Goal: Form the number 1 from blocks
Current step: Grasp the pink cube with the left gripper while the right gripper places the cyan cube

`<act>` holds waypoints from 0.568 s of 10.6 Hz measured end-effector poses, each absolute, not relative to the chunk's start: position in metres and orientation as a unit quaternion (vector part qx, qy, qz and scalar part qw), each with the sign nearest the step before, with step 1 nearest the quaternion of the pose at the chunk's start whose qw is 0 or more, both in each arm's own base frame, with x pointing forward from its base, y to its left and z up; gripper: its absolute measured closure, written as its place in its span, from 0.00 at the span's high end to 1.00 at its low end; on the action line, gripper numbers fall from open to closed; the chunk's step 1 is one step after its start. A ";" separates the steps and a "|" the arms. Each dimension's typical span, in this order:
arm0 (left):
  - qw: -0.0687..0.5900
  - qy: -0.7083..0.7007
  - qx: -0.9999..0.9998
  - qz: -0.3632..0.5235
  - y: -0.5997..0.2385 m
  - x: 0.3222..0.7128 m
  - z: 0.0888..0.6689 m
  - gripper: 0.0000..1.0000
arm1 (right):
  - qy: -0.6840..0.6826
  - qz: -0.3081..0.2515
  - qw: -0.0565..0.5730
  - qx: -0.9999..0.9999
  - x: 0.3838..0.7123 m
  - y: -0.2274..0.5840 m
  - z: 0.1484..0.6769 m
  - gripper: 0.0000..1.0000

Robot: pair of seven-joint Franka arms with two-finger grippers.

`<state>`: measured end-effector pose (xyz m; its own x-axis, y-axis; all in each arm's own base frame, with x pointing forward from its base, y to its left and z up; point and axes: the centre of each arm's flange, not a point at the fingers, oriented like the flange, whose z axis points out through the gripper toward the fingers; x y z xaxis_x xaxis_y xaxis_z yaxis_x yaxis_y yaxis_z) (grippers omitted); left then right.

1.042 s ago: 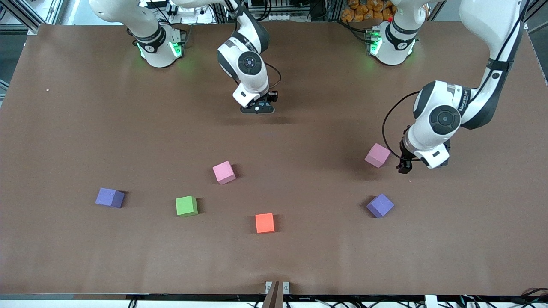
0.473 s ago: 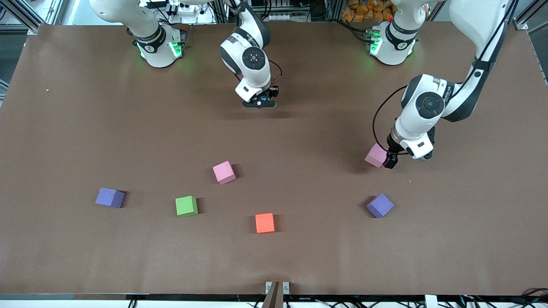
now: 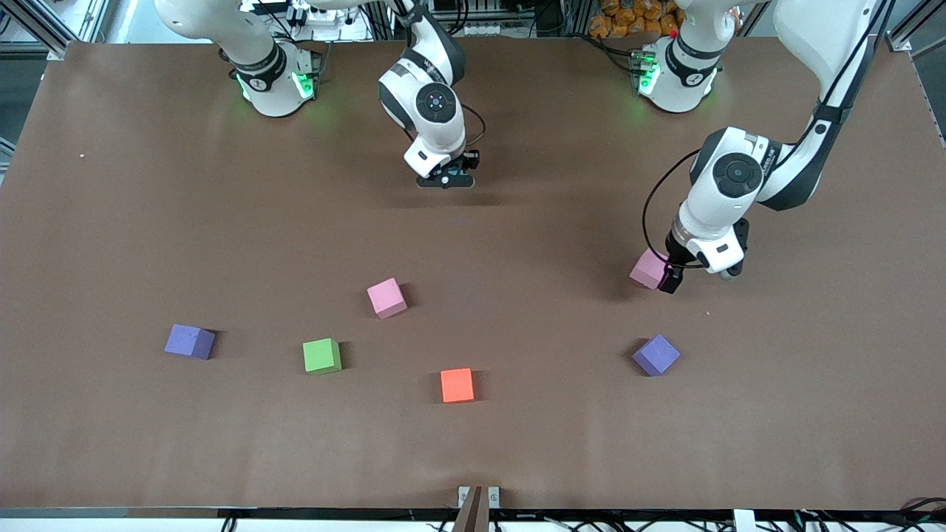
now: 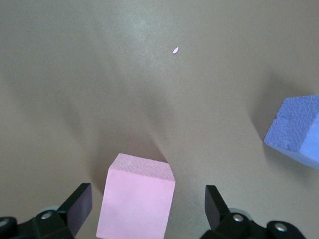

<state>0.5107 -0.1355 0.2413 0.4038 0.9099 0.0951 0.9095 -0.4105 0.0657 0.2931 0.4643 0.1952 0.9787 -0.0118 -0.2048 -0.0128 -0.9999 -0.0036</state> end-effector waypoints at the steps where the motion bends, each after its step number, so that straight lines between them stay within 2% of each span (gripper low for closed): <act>1: -0.005 0.518 0.854 0.053 -0.137 0.507 0.234 1.00 | 0.007 0.103 0.002 -0.995 0.293 0.464 0.195 0.63; 2: -0.010 0.496 0.867 0.043 -0.139 0.503 0.224 1.00 | 0.007 0.104 0.001 -0.995 0.293 0.462 0.194 0.70; 4: -0.012 0.480 0.877 0.031 -0.143 0.499 0.210 1.00 | 0.012 0.102 0.001 -0.995 0.297 0.458 0.195 0.99; 6: -0.011 0.477 0.878 0.030 -0.146 0.498 0.209 1.00 | 0.028 0.092 0.019 -0.995 0.315 0.451 0.216 1.00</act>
<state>0.4985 -0.1455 0.2092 0.5425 0.8377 0.0632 0.8390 -0.5440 0.0084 0.3155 0.4511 0.2157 0.9815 -0.0523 -0.1843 -0.0593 -0.9977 -0.0324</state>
